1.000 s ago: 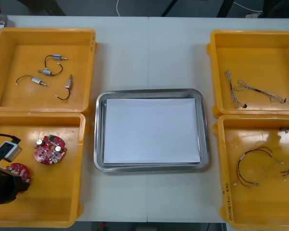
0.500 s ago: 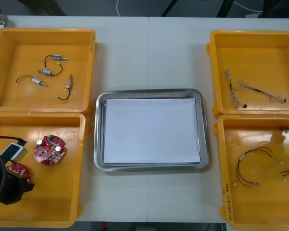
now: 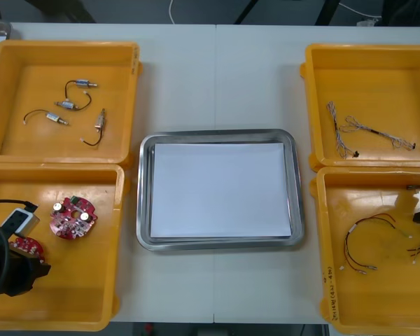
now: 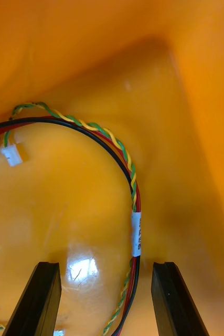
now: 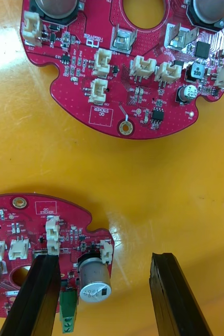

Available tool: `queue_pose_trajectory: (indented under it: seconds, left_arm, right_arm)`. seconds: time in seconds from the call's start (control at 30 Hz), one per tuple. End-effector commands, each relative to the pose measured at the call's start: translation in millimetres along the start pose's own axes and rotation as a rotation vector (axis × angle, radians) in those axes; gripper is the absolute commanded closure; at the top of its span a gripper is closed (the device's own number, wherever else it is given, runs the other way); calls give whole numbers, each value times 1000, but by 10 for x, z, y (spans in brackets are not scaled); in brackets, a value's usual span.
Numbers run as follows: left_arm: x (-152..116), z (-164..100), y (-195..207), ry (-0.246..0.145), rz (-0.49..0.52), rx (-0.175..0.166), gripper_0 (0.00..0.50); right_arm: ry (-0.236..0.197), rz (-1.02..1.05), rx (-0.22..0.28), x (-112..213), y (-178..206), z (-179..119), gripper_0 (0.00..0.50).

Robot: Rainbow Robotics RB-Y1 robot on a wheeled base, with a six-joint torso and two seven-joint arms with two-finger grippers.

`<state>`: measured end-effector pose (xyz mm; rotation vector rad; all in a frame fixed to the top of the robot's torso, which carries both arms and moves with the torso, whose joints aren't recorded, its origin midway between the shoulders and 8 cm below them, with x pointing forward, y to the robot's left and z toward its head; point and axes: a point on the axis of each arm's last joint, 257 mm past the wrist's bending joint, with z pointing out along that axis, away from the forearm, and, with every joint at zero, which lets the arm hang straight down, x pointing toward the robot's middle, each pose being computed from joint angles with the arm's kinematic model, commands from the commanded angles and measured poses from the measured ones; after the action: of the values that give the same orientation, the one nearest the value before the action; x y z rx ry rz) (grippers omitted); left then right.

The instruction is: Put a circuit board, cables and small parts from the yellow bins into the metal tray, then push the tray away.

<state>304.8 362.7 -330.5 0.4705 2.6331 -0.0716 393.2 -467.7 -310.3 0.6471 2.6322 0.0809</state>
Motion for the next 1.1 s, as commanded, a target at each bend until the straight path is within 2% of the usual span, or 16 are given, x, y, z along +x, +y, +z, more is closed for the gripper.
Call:
queue_pose_trajectory:
  seconds: [0.03, 0.37, 0.4, 0.43, 0.6, 0.63, 0.67, 0.73, 0.8, 1.1]
  left_arm:
    - [223, 14, 42, 53, 148, -7, 0]
    - [272, 16, 49, 61, 150, -10, 0]
    - [272, 16, 49, 61, 150, -10, 234]
    - [272, 16, 49, 61, 150, -10, 497]
    - [272, 16, 53, 62, 154, -12, 500]
    - [273, 14, 57, 62, 156, -12, 500]
    - [269, 12, 62, 62, 156, -14, 500]
    - [269, 12, 66, 62, 157, -15, 500]
    - [257, 7, 73, 60, 158, -16, 500]
    - [171, -70, 127, 51, 158, -25, 500]
  right_arm:
    - [-11, 28, 7, -59, -66, 13, 0]
    - [-8, 32, 8, -45, -72, 21, 0]
    - [-9, 34, 8, -49, -71, 21, 0]
    - [-9, 33, 8, -48, -68, 18, 0]
    - [-6, 35, 7, -40, -66, 23, 0]
    - [-6, 33, 7, -40, -66, 23, 87]
    - [-7, 34, 6, -43, -65, 21, 130]
    - [-6, 33, 7, -43, -67, 20, 381]
    - [-6, 33, 6, -39, -62, 23, 495]
    - [-26, 39, -3, -128, -65, -38, 500]
